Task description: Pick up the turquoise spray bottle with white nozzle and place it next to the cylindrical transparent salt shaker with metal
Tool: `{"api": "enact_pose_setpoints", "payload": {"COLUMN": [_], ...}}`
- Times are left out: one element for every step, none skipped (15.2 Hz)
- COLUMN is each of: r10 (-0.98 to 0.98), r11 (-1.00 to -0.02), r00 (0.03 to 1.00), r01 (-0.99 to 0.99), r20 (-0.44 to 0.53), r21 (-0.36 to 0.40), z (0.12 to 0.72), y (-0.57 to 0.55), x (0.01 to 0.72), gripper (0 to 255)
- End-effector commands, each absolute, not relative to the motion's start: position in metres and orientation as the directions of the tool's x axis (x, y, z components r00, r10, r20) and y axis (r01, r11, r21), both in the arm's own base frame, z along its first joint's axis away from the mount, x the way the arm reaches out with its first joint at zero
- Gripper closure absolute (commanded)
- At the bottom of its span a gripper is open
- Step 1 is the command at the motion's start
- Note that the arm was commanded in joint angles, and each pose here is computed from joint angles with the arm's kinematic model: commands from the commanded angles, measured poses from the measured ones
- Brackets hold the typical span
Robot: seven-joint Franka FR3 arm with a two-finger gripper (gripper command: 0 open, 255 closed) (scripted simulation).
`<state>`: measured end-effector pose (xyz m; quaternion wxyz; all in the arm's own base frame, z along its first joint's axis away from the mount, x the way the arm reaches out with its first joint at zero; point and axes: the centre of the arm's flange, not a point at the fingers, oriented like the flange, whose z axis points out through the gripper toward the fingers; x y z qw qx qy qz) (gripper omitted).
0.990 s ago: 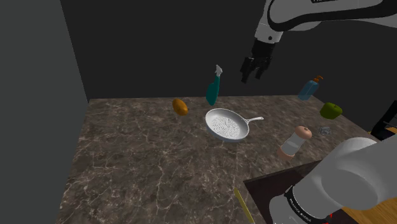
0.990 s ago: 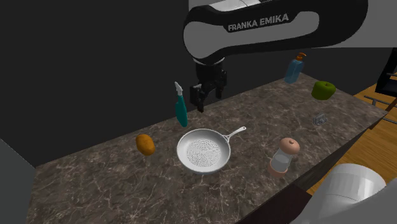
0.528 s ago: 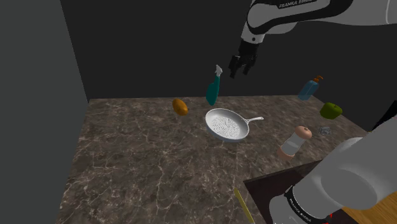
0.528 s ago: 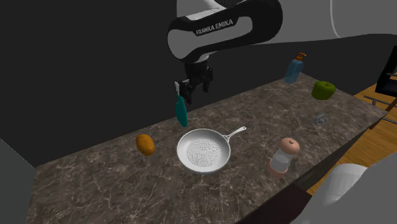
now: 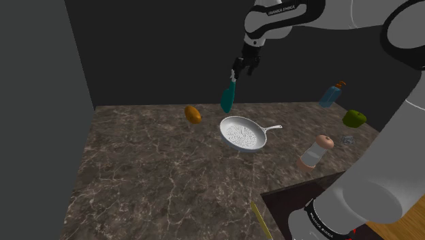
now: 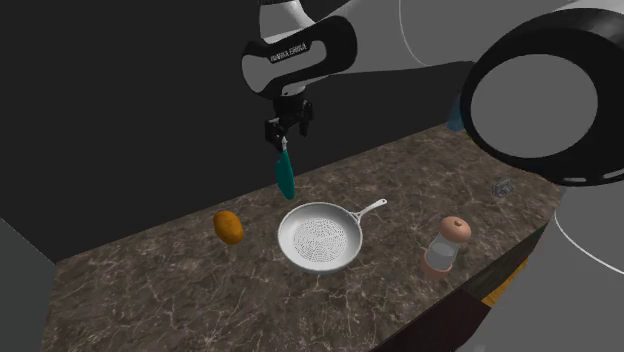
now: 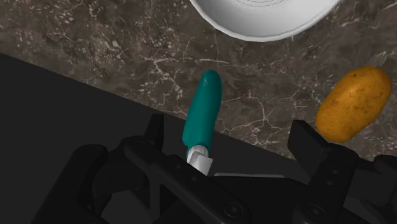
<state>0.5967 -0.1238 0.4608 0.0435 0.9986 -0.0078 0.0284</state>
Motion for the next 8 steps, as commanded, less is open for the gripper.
{"api": "enact_pose_setpoints", "payload": {"r10": [-0.008, -0.006, -0.006, -0.006, -0.006, -0.006, -0.006, -0.006], "r11": [-0.996, -0.996, -0.996, -0.996, -0.996, -0.996, -0.996, -0.996], "r00": [0.998, 0.997, 0.997, 0.997, 0.997, 0.997, 0.997, 0.997], "r01": [-0.015, -0.013, -0.013, -0.013, -0.013, -0.013, -0.013, -0.013], "r20": [0.069, 0.074, 0.075, 0.075, 0.075, 0.075, 0.075, 0.075], "r21": [0.090, 0.092, 0.092, 0.092, 0.092, 0.092, 0.092, 0.092], "z": [0.456, 0.453, 0.452, 0.447, 0.442, 0.437, 0.431, 0.426], "y": [-0.132, -0.136, -0.137, -0.137, -0.138, -0.138, -0.139, -0.139], "x": [0.617, 0.629, 0.631, 0.631, 0.632, 0.632, 0.633, 0.633], "gripper": [0, 0, 0, 0, 0, 0, 0, 0]}}
